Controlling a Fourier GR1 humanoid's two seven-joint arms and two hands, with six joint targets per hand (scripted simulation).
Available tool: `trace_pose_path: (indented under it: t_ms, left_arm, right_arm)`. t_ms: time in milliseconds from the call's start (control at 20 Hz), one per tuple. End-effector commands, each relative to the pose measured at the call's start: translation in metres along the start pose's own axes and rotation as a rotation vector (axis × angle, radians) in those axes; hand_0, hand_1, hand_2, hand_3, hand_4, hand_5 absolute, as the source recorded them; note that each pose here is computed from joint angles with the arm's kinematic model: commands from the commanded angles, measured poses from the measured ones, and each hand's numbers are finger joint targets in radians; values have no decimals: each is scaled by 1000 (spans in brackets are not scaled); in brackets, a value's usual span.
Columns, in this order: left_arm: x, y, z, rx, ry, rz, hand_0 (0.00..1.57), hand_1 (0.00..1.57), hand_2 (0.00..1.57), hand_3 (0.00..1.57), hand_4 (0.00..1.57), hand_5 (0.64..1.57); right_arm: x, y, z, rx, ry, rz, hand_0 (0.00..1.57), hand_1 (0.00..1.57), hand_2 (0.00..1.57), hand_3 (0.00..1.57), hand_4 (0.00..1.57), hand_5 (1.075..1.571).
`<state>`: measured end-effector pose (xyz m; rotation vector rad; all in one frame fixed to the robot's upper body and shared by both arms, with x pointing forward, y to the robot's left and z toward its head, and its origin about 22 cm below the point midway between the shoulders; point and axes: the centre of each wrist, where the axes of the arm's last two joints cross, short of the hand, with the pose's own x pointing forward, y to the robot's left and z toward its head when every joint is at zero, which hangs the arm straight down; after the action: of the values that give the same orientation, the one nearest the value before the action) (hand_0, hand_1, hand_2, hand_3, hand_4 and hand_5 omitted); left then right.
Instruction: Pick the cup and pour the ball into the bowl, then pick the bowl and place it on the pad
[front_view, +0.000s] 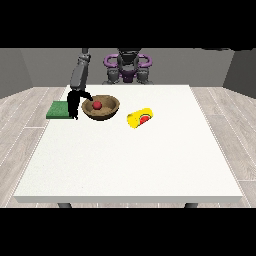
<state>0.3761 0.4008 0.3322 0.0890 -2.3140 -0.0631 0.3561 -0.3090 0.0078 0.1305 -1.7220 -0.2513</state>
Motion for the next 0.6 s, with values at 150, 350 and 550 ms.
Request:
trace_pose_path:
  t_ms: [150, 350, 550]
  left_arm:
    - [34, -13, -15, -33, -52, 13, 0, 0, 0, 0, 0, 1531]
    - [50, -1, -19, -27, -77, 24, 0, 0, 0, 0, 0, 1528]
    - [42, -18, -21, -38, -61, 15, 0, 0, 0, 0, 0, 1539]
  right_arm:
    - [-18, -4, -3, -71, 0, -14, 0, 0, 0, 0, 338, 1569]
    - [-15, -4, 0, -39, -37, -11, 0, 0, 0, 0, 284, 1566]
    - [-33, 26, 9, -40, 20, 12, 0, 0, 0, 0, 385, 1570]
